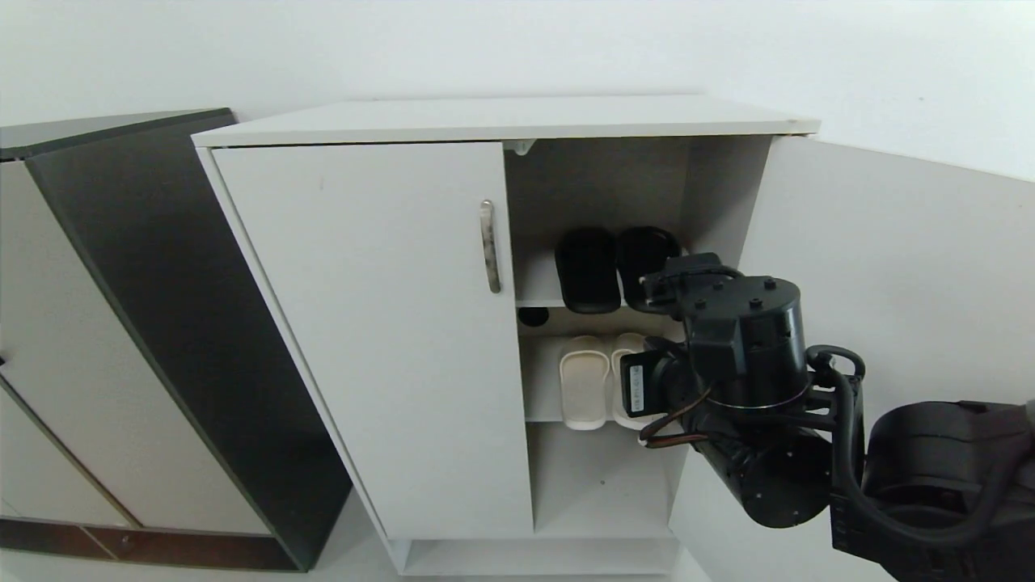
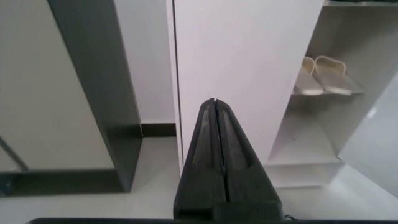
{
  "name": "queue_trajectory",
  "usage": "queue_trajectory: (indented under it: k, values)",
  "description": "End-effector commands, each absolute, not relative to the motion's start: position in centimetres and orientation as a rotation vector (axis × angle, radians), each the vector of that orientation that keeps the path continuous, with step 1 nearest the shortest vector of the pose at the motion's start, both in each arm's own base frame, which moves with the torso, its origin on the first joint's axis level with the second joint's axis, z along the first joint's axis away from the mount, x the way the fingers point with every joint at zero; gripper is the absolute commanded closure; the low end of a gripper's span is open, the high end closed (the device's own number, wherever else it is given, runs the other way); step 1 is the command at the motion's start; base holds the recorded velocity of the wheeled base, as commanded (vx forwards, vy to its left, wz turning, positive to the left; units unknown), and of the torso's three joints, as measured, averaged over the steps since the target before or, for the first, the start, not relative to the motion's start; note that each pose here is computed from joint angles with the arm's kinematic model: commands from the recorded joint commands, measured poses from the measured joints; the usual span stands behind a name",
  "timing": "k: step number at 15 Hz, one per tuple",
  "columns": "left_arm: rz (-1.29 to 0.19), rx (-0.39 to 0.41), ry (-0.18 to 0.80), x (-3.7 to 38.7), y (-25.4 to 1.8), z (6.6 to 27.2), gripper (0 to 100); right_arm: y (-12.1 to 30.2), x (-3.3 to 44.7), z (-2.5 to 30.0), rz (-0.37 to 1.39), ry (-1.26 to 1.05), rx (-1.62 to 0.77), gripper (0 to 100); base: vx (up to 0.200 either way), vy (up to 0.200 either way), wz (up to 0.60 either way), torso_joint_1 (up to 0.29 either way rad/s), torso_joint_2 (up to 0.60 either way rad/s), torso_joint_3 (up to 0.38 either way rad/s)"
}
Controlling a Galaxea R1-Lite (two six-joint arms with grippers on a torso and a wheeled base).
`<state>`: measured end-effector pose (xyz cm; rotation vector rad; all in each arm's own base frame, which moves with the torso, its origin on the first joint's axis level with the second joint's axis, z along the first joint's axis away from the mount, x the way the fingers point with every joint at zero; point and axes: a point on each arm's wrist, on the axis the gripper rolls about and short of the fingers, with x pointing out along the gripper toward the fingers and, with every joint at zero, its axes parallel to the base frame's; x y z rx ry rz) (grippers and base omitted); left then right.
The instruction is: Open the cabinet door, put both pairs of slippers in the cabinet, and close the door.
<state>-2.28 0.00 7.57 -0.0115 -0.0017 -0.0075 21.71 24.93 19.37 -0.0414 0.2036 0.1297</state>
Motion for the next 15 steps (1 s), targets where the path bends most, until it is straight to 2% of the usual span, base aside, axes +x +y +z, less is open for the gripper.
queue_trajectory:
  k: [1,9,15]
  values:
    - [-0.008,-0.012,0.0,-2.27,0.0,7.57,100,24.88,21.76,19.18,0.128,0.203,-0.04,100,-0.2,0.0,0.0,0.002,0.0,0.002]
    - [-0.008,-0.012,-0.001,-2.28,0.0,7.56,100,24.37,22.38,19.04,0.105,0.202,-0.041,100,-0.2,0.0,0.0,0.002,0.0,0.002]
    - [-0.008,-0.012,-0.001,-2.28,0.0,7.56,100,24.16,22.34,18.56,0.103,0.213,-0.063,100,0.0,0.0,0.0,0.0,0.0,0.0]
